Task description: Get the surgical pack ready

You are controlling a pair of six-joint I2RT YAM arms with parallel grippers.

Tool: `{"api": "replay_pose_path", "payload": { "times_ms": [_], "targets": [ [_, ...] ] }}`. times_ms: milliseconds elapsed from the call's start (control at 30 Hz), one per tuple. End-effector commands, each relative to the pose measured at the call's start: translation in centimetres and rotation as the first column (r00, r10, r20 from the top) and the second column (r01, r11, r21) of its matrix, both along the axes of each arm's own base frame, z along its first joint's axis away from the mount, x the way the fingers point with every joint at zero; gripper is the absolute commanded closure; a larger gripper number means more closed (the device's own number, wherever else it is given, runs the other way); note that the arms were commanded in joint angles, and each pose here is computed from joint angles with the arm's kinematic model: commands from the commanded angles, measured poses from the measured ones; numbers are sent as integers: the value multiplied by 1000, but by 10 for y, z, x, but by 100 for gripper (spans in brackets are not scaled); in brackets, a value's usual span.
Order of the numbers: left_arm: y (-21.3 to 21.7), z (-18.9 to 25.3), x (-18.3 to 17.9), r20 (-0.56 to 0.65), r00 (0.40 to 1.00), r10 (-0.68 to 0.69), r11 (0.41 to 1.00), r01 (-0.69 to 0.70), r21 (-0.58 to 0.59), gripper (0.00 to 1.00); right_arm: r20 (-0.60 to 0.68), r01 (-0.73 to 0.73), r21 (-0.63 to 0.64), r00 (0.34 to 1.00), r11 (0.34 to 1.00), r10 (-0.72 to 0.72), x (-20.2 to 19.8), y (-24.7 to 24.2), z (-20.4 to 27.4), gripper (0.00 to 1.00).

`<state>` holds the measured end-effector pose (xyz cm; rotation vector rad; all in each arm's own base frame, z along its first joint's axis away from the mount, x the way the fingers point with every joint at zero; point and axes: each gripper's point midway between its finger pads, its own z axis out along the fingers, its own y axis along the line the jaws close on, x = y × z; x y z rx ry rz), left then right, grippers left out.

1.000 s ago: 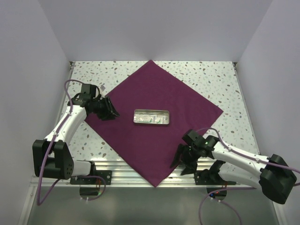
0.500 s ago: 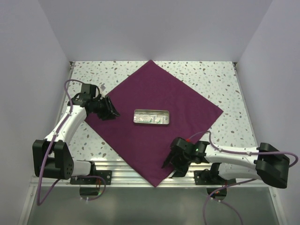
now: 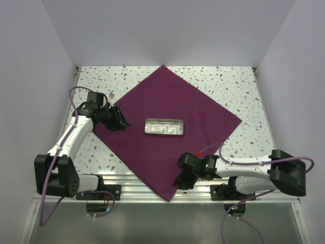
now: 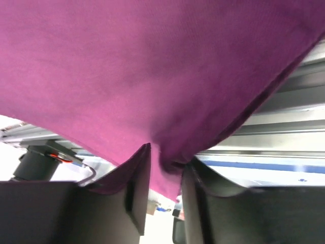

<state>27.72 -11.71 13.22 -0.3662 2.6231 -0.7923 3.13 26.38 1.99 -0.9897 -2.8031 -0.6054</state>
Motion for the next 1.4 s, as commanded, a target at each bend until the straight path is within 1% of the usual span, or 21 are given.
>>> {"api": "replay_pose_path", "payload": {
  "times_ms": [0, 33, 67, 133, 167, 233, 433, 567, 600, 633, 700, 767, 800, 833, 900, 967, 1000, 1033, 1133, 1200, 1367],
  "targets": [
    [-3, 11, -1, 55, 998, -37, 999, 38, -11, 61, 96, 22, -21, 995, 1000, -20, 19, 7, 17, 73],
    [-3, 11, -1, 57, 998, -38, 999, 38, -9, 61, 107, 0, -12, 994, 1000, 1, 20, 12, 25, 77],
    [-3, 12, 0, 62, 997, -38, 999, 39, -9, 61, 113, -4, -12, 994, 1000, 6, 22, 13, 28, 84],
    [-2, 13, 0, 62, 997, -37, 999, 38, -5, 61, 140, -29, 7, 990, 1000, 28, 27, 17, 38, 92],
    [-1, 13, 0, 62, 997, -36, 999, 36, -3, 61, 155, -13, 16, 988, 1000, 11, 38, 17, 41, 100],
    [0, 14, 0, 66, 997, -33, 999, 33, 4, 61, 189, -52, 32, 981, 998, 44, 49, 20, 53, 100],
    [6, 18, -2, 71, 997, -14, 999, 11, 36, 61, 259, -64, 50, 965, 997, 49, 94, 25, 86, 100],
    [13, 30, -2, 92, 996, 8, 997, -15, 76, 61, 291, -28, 95, 957, 995, -1, 137, 20, 102, 100],
    [15, 34, 0, 101, 995, 11, 996, -19, 83, 61, 280, -33, 82, 960, 996, 8, 146, 20, 98, 100],
    [16, 38, 0, 113, 994, 9, 996, -19, 90, 61, 311, -70, 86, 950, 994, 40, 157, 25, 108, 100],
    [19, 41, -1, 116, 993, 15, 994, -28, 109, 61, 301, -80, 93, 952, 992, 49, 175, 26, 112, 100],
    [23, 41, -1, 117, 993, 23, 991, -38, 126, 61, 319, -104, 101, 945, 989, 67, 200, 34, 118, 100],
    [24, 42, -2, 122, 992, 26, 991, -42, 130, 61, 354, -114, 120, 933, 986, 65, 214, 40, 132, 100],
    [26, 41, -2, 120, 992, 34, 989, -50, 140, 61, 337, -105, 104, 939, 989, 64, 228, 37, 123, 100],
    [33, 38, -4, 113, 992, 48, 985, -66, 159, 60, 359, -121, 135, 931, 983, 65, 249, 45, 139, 100],
    [38, 37, -4, 119, 991, 54, 980, -75, 184, 60, 360, -132, 102, 929, 986, 87, 268, 43, 132, 100],
    [40, 37, -6, 123, 991, 56, 978, -79, 191, 60, 381, -137, 104, 921, 985, 87, 280, 45, 145, 100],
    [42, 37, -6, 128, 990, 60, 975, -85, 204, 60, 367, -128, 88, 926, 988, 87, 290, 41, 137, 100],
    [46, 34, -9, 123, 990, 65, 971, -92, 221, 60, 392, -105, 110, 918, 988, 54, 315, 39, 142, 100],
    [48, 33, -9, 126, 990, 67, 969, -95, 227, 60, 391, -111, 134, 919, 985, 50, 329, 45, 139, 100],
    [52, 31, -5, 120, 991, 66, 964, -95, 250, 59, 381, -117, 135, 923, 984, 58, 356, 47, 125, 100]
  ]
}}
